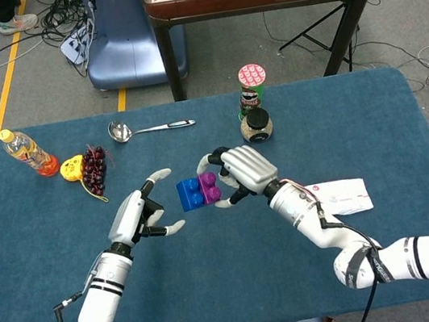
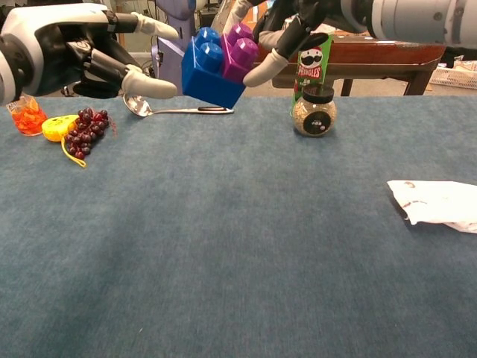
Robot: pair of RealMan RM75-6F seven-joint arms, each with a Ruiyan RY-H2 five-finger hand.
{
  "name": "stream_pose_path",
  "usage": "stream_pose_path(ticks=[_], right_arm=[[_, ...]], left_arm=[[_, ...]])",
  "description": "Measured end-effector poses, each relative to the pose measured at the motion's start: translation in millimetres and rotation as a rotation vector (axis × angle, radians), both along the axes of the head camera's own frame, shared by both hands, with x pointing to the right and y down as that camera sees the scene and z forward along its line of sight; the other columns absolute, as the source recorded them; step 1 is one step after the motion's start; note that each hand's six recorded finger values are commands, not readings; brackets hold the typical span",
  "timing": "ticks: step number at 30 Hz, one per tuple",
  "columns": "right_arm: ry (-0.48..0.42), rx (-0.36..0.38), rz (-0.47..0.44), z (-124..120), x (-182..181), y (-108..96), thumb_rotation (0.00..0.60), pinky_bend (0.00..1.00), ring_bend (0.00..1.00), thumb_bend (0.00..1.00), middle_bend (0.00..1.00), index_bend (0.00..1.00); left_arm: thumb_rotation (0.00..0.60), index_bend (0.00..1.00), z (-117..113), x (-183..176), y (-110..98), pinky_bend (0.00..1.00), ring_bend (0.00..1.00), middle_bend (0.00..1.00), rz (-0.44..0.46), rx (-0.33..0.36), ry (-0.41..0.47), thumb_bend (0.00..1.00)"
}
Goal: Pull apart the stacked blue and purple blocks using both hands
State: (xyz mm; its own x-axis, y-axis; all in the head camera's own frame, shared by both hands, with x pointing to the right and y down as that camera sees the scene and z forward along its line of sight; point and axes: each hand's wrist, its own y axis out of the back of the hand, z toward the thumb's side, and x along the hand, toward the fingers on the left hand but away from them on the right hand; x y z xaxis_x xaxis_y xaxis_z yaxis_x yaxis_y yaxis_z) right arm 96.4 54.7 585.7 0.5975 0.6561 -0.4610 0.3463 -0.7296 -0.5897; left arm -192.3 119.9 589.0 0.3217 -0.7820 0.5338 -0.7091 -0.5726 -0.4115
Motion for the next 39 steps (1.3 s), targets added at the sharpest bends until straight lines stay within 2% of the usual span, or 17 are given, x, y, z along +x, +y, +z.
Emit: stream_pose_path(ticks=[13,22,25,35,39], right_arm=[[0.009,-0.003,-0.003,1,-12,0,0.600,1.00,1.00,0.38,1.00,0.60],[0.000,-0.007,-0.009,2,-17,2,0.600,1.00,1.00,0.38,1.00,0.60],[-0.004,-0.008,-0.010,2,-18,2,0.600,1.00,1.00,0.38,1.00,0.60],[-0.010,-0.012,-0.011,5,-20,4,0.600,1.00,1.00,0.39,1.00,0.61],[-0.013,-0.014,-0.011,7,-20,4,0.600,1.00,1.00,0.39,1.00,0.61]], left_arm=[[0.600,0.14,9,6,-3,1.00,1.00,1.00,-0.056,-0.018,-0.007,0.00],[0.600,0.19,11,10,-2,1.00,1.00,1.00,-0.055,-0.024,-0.003,0.00],[0.600,0.24,11,10,-2,1.00,1.00,1.00,-0.059,-0.024,-0.003,0.00],[0.600,0.52,12,9,0,1.00,1.00,1.00,-0.071,-0.012,0.002,0.00],[0.600,0.59,11,10,-1,1.00,1.00,1.00,-0.083,0.000,0.012,0.00]])
